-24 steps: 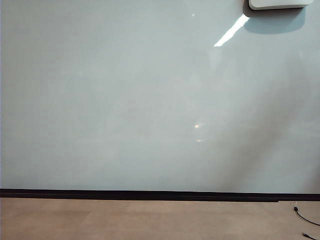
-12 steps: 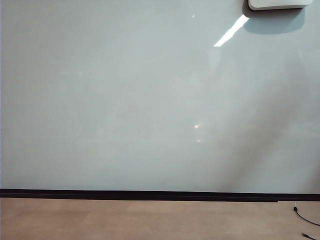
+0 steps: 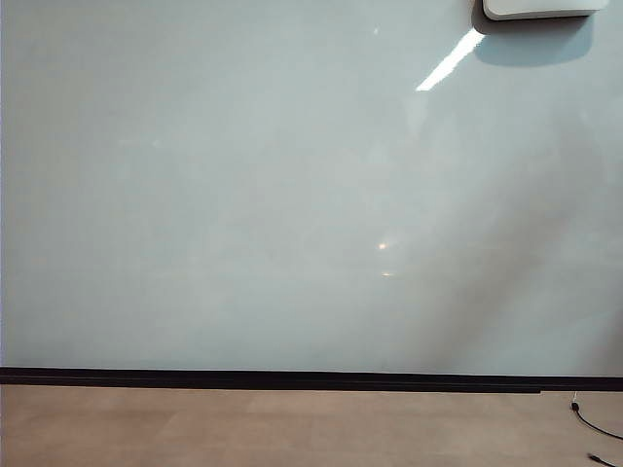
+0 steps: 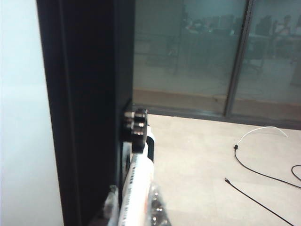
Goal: Pick up the pen on the shelf to the right of the whiteboard and draw a cross mark.
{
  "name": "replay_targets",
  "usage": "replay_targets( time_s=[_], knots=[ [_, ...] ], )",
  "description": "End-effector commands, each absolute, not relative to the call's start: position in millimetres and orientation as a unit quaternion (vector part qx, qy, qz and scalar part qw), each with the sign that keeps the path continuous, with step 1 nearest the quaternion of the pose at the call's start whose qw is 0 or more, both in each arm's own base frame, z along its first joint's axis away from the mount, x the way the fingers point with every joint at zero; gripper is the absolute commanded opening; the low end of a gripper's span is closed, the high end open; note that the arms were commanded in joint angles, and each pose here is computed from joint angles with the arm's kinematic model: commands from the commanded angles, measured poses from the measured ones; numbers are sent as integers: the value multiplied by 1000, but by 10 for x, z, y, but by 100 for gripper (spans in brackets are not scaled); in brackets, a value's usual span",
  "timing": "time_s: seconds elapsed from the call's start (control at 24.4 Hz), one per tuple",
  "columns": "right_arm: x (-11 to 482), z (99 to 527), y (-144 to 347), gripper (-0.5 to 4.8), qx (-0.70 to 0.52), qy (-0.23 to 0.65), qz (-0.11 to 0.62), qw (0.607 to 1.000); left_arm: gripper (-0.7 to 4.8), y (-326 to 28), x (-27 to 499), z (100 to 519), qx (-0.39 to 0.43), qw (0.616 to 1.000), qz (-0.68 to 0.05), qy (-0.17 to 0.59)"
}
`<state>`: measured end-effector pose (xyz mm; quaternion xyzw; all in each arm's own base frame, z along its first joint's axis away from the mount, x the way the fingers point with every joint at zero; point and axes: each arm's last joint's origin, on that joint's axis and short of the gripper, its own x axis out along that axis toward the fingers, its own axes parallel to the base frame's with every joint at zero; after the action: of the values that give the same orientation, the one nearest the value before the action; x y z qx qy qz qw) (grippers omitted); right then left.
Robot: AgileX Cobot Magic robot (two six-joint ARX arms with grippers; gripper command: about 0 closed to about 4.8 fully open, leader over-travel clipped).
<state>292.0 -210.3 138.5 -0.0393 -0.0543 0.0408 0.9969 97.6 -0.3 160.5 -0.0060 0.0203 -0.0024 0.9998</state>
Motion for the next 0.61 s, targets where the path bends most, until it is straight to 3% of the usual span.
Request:
replay_targets(
  time_s=[0.04,0.61],
  knots=[
    [2923,1436,-2096,-2,-49,-65,48,996,-4,-3,975,1627,-4,1000,-3,13],
    [2679,1501,-2002,-2,-39,-63,-100,992,-4,-3,975,1628,-4,1000,-3,13]
  ],
)
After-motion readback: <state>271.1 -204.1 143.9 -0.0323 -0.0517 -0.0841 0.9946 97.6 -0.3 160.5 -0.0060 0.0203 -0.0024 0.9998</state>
